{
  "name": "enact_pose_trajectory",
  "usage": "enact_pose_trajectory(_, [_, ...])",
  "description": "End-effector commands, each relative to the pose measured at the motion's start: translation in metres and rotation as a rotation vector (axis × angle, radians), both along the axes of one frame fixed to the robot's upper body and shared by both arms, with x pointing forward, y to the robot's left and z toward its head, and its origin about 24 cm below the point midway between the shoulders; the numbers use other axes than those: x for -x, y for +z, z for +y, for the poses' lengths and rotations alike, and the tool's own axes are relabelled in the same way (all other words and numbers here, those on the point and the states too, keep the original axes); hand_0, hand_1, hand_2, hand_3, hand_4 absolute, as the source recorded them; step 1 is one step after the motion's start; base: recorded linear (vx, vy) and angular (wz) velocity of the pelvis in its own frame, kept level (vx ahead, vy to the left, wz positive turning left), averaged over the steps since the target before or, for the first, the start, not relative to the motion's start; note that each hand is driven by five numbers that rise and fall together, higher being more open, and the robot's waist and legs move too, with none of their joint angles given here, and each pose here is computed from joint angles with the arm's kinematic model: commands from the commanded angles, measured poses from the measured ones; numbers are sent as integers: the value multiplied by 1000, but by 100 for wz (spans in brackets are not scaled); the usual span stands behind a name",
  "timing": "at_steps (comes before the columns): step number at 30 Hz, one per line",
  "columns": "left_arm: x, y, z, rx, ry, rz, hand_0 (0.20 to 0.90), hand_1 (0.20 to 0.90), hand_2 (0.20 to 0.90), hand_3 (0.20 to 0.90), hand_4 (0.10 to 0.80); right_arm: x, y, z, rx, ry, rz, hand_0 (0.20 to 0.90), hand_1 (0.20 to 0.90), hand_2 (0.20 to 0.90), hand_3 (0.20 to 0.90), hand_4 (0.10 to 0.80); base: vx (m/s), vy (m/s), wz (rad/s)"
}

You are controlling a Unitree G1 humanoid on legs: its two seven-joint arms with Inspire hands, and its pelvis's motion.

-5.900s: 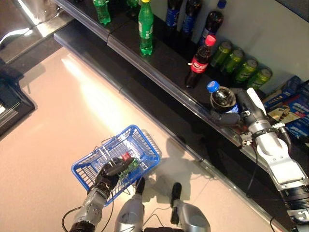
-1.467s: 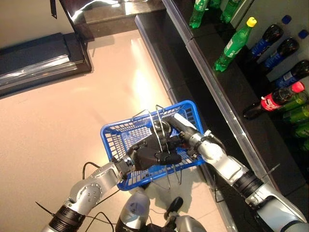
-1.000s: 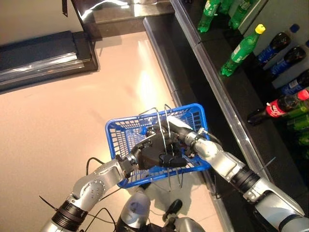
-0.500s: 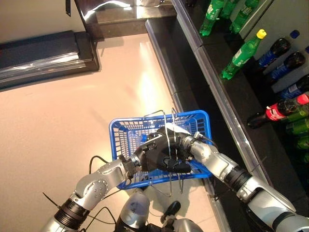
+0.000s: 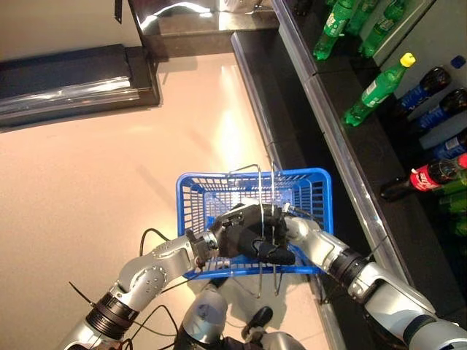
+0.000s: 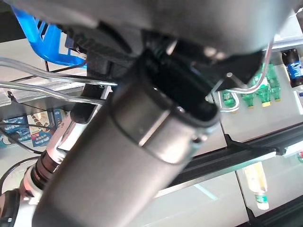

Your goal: Pick up the drink and place into the basket.

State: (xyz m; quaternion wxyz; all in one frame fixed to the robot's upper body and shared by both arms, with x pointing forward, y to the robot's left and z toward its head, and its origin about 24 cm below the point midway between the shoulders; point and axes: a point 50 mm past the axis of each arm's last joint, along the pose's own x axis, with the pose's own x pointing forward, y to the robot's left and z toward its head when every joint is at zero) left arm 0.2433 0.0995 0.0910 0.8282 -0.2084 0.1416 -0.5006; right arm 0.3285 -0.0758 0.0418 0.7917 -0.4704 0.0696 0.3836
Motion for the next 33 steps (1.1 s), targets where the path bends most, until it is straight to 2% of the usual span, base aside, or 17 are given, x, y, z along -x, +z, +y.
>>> enact_pose_trajectory(1, [65, 110, -67, 668, -579, -413, 300, 300, 300, 200, 100, 10, -8, 35, -4, 115, 25, 300, 300, 300, 200, 100, 0, 0, 0])
enact_pose_trajectory(5, [66, 110, -67, 672, -583, -408, 300, 300, 300, 200, 100, 7, -11, 32, 17, 75, 30, 300, 300, 300, 200, 100, 15, 15, 8])
enact_pose_trajectory(6, [66, 110, -67, 672, -583, -408, 300, 300, 300, 200, 100, 7, -12, 32, 20, 70, 31, 382, 382, 382, 296, 196, 8, 15, 13])
enact_pose_trajectory(7, [66, 111, -68, 674, -584, -407, 300, 300, 300, 200, 100, 6, -14, 31, 27, 54, 35, 681, 681, 681, 645, 545, 5, 12, 11])
enact_pose_trajectory(8, [66, 111, -68, 674, -584, -406, 300, 300, 300, 200, 100, 6, -15, 30, 29, 49, 36, 900, 900, 900, 900, 800, 4, 12, 6])
enact_pose_trajectory(25, [67, 112, -68, 678, -569, -406, 300, 300, 300, 200, 100, 5, -19, 30, 23, 1, 34, 900, 900, 900, 900, 800, 0, 0, 0])
enact_pose_trajectory(33, [62, 112, -65, 673, -500, -398, 300, 300, 300, 200, 100, 3, -10, 26, -43, -32, -4, 900, 900, 900, 900, 800, 0, 0, 0])
